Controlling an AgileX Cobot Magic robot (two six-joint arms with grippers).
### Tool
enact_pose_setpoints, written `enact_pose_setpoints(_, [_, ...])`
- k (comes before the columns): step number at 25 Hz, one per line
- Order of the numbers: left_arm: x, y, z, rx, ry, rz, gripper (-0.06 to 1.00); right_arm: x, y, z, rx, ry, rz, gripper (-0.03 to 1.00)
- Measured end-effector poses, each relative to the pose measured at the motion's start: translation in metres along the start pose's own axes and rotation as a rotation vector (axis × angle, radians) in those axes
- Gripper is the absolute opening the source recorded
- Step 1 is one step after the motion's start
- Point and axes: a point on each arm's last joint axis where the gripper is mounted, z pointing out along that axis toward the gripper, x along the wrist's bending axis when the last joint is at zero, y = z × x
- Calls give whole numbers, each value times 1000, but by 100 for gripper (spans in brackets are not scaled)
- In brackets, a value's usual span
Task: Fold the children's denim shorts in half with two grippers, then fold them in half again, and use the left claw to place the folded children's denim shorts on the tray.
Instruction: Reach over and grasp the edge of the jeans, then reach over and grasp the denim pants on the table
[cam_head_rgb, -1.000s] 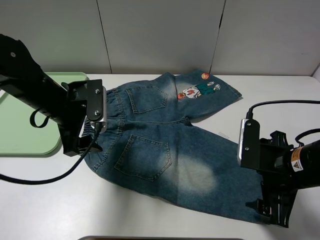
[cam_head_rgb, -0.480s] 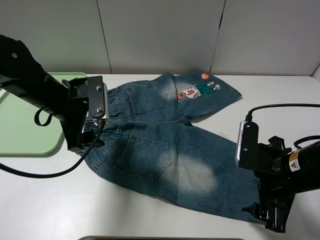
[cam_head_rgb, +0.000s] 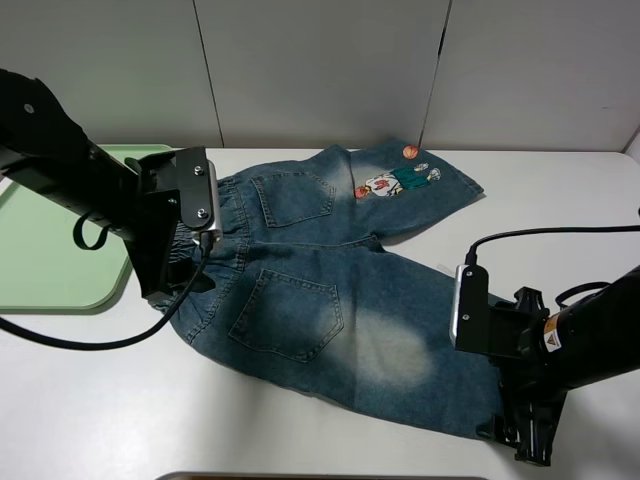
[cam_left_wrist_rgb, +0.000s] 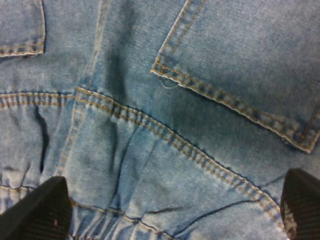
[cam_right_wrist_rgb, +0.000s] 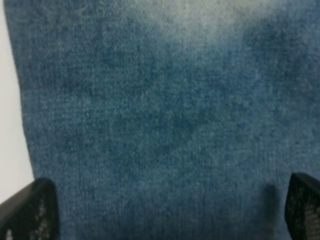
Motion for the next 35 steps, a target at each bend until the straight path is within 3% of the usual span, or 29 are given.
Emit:
enact_pose_setpoints(18, [3, 2, 0, -17, 30, -23, 83, 0, 1, 6, 8, 13, 22, 69])
enact_pose_setpoints(20, [3, 2, 0, -17, 30, -23, 83, -1, 1, 6, -2, -2, 0, 60])
enact_pose_setpoints(26, [3, 2, 0, -17, 30, -22, 83, -3, 2, 8, -10, -23, -59, 6])
enact_pose_setpoints(28, [3, 2, 0, -17, 30, -22, 82, -3, 2, 8, -9, -24, -68, 0])
enact_pose_setpoints(31, [2, 1, 0, -16, 23, -22, 82, -3, 2, 8, -8, -25, -71, -2])
enact_pose_setpoints(35, [-5, -1, 0, 15, -55, 43, 82, -3, 2, 8, -8, -25, -74, -2])
